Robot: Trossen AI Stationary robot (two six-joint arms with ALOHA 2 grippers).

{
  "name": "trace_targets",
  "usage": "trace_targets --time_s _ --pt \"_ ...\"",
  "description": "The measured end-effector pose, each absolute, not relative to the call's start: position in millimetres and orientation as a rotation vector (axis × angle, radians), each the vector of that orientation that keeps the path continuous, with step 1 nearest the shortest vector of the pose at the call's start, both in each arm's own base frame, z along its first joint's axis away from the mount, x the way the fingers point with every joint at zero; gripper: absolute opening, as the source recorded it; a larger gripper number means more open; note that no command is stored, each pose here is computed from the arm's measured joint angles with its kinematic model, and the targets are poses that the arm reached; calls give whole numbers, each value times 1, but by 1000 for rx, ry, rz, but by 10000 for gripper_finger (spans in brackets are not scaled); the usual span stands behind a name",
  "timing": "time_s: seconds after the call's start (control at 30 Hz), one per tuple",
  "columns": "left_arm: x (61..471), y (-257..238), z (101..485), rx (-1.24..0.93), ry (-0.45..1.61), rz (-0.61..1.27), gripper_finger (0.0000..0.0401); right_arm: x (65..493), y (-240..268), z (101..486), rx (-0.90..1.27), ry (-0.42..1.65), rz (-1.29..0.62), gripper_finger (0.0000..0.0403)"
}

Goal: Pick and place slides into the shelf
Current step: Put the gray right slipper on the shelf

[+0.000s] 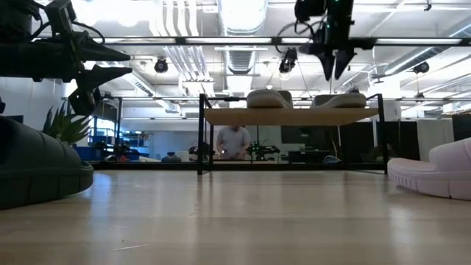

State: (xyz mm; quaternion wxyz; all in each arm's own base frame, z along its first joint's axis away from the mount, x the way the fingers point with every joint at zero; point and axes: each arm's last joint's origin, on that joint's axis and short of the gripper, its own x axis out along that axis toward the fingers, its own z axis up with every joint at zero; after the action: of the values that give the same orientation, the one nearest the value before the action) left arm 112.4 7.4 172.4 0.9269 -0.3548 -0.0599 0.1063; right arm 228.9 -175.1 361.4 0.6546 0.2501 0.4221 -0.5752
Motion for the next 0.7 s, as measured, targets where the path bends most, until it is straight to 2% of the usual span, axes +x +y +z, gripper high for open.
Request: trace_targets --time_s 0.17,0.3,0.43,0.6,0.7 --pt "112 7 172 -729 -124 218 89 220 -184 358 446 1058 -1335 80" --pt "112 7 173 -739 -127 219 89 194 -203 354 547 1119 -1410 75" --pt "112 7 173 -754 -127 220 89 182 -219 348 622 1098 -1429 56" --pt "112 8 173 -754 -129 221 89 186 -230 348 566 1021 -1400 32" --pt "112 8 173 -754 -131 224 89 185 -239 343 546 1045 -1402 24"
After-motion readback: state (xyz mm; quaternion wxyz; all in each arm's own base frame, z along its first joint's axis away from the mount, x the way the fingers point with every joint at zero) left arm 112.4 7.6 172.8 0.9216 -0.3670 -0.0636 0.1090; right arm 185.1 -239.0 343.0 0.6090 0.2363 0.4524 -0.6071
